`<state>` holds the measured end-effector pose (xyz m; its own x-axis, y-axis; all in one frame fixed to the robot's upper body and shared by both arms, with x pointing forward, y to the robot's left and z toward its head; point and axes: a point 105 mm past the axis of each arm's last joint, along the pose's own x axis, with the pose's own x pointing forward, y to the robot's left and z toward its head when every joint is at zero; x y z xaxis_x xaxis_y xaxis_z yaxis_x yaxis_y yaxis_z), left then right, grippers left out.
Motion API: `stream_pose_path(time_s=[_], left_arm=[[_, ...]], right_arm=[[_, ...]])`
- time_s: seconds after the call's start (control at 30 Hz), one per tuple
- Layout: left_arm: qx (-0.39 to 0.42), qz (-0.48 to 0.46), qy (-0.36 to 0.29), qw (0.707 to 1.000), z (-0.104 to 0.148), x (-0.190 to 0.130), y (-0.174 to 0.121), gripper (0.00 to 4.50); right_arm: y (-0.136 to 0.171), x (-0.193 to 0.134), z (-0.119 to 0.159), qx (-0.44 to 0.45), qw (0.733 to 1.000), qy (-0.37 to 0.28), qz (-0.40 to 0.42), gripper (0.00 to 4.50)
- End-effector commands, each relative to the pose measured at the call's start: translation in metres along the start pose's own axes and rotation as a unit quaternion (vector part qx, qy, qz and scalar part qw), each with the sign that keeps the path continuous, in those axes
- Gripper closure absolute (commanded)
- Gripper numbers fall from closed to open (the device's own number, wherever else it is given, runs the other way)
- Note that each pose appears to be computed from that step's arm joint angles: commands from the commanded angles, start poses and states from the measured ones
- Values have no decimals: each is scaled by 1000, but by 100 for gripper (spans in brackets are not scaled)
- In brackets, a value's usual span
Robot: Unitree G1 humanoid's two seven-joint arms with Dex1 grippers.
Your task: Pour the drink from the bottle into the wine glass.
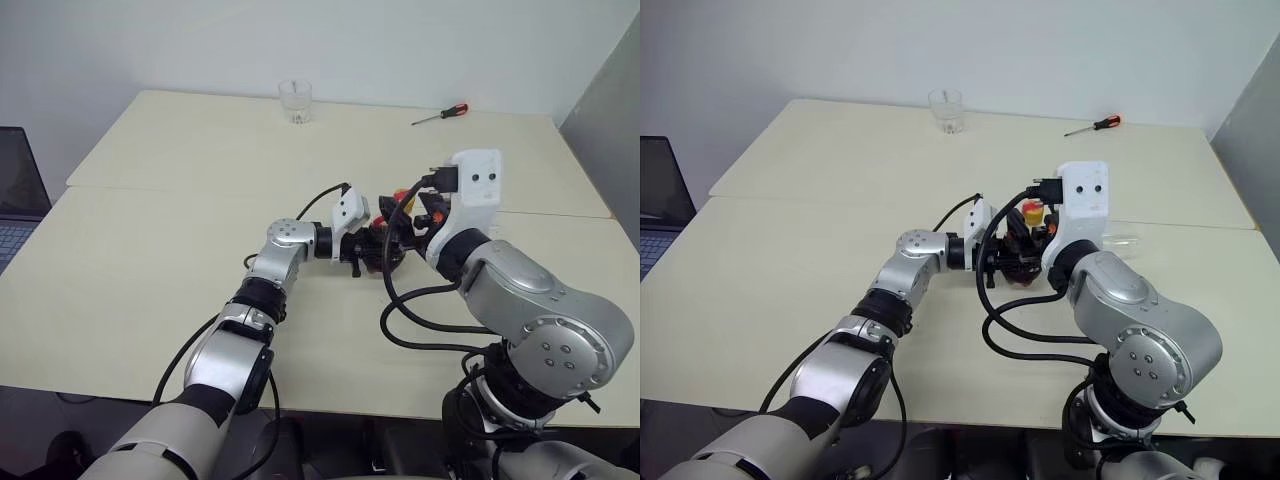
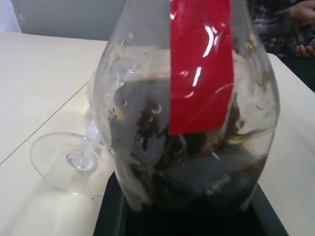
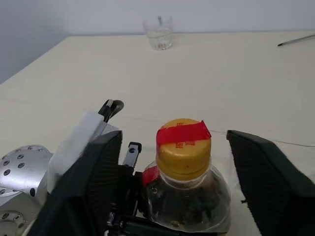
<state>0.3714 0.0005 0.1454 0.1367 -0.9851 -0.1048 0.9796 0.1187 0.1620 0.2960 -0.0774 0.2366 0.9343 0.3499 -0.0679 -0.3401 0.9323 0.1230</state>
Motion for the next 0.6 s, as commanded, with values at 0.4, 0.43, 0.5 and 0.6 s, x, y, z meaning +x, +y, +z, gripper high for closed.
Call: stream_pose_path(time_s=[0.4, 0.43, 0.5, 0.6], left_arm=[[36, 3, -18, 999, 17, 2, 1, 360], [36, 3, -19, 999, 17, 3, 1, 360], [36, 3, -20, 999, 17, 3, 1, 360], [36, 3, -20, 999, 17, 3, 1, 360]], right_arm=[[-3, 4, 14, -23, 1000, -11, -1, 156], [-3, 4, 15, -23, 1000, -12, -3, 156], [-5, 4, 16, -24, 1000, -12, -5, 156], [-4, 5, 15, -25, 1000, -10, -3, 174]])
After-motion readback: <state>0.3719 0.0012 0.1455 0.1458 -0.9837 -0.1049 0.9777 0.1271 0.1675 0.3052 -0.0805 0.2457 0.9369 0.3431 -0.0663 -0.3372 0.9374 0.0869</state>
